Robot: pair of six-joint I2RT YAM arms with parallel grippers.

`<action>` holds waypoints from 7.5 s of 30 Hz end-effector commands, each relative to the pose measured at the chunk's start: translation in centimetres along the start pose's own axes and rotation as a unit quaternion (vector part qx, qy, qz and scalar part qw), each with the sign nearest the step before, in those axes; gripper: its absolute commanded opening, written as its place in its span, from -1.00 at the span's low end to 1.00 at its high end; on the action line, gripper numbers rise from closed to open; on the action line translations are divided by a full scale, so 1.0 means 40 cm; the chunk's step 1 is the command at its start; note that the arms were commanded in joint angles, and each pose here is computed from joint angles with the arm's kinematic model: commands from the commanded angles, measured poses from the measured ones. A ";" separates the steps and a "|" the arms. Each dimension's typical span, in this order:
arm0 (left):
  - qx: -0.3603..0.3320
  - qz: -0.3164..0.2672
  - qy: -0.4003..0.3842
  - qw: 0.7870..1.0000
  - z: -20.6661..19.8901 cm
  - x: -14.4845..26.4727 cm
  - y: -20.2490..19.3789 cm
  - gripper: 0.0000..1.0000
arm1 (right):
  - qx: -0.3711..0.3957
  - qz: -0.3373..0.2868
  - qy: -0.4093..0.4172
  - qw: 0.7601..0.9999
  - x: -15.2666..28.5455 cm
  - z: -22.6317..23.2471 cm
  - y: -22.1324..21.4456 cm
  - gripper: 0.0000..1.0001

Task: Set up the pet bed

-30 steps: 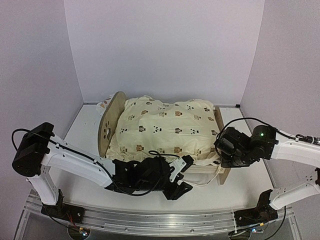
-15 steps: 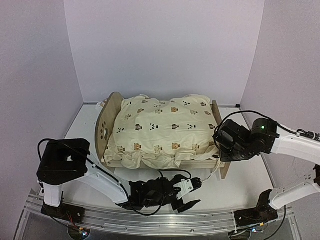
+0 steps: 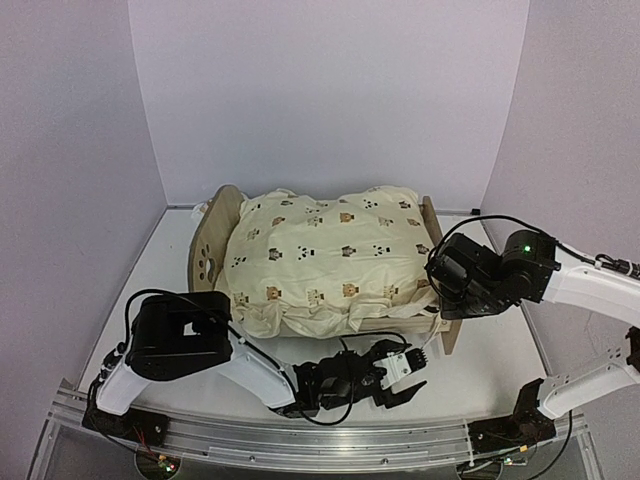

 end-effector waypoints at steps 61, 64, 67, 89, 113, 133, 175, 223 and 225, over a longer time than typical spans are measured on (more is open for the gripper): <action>0.148 -0.087 0.209 0.963 0.309 -0.232 -0.036 -0.55 | 0.002 -0.107 0.095 0.990 0.128 0.099 0.077 -1.00; 0.149 -0.089 0.214 0.961 0.312 -0.236 -0.036 -0.62 | 0.004 -0.107 0.096 0.990 0.128 0.104 0.075 -1.00; 0.149 -0.095 0.216 0.960 0.315 -0.235 -0.031 -0.71 | 0.006 -0.107 0.096 0.990 0.128 0.106 0.076 -1.00; 0.198 0.011 0.113 0.974 0.243 -0.157 -0.032 -1.00 | 0.011 -0.127 0.029 0.991 0.083 0.059 0.043 -1.00; 0.237 0.071 0.069 0.966 0.220 -0.119 -0.016 -1.00 | 0.058 -0.074 -0.032 0.995 -0.088 0.114 -0.051 -1.00; 0.262 0.065 0.034 0.962 0.244 -0.100 0.060 -1.00 | 0.073 -0.047 0.020 0.996 -0.161 0.115 0.005 -0.41; 0.322 0.069 -0.082 0.941 0.194 0.004 0.275 -1.00 | 0.011 -0.098 0.326 0.940 -0.113 0.217 -0.130 0.08; 0.359 0.102 -0.042 0.927 0.234 0.019 0.223 -0.04 | -0.050 -0.102 0.285 0.952 -0.121 0.145 -0.164 -1.00; 0.356 0.108 -0.027 0.928 0.242 0.024 0.212 -0.02 | -0.051 -0.090 0.293 0.951 -0.106 0.144 -0.164 -1.00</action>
Point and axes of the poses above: each gripper's point midway between its finger pads, its own x axis back along the fingers, its own z axis along the line the jaws close on, y = z × x, the point moved 3 cm from there along x, back along the fingers, and after that the axes turned 13 degrees about x, right-handed, at the moved point
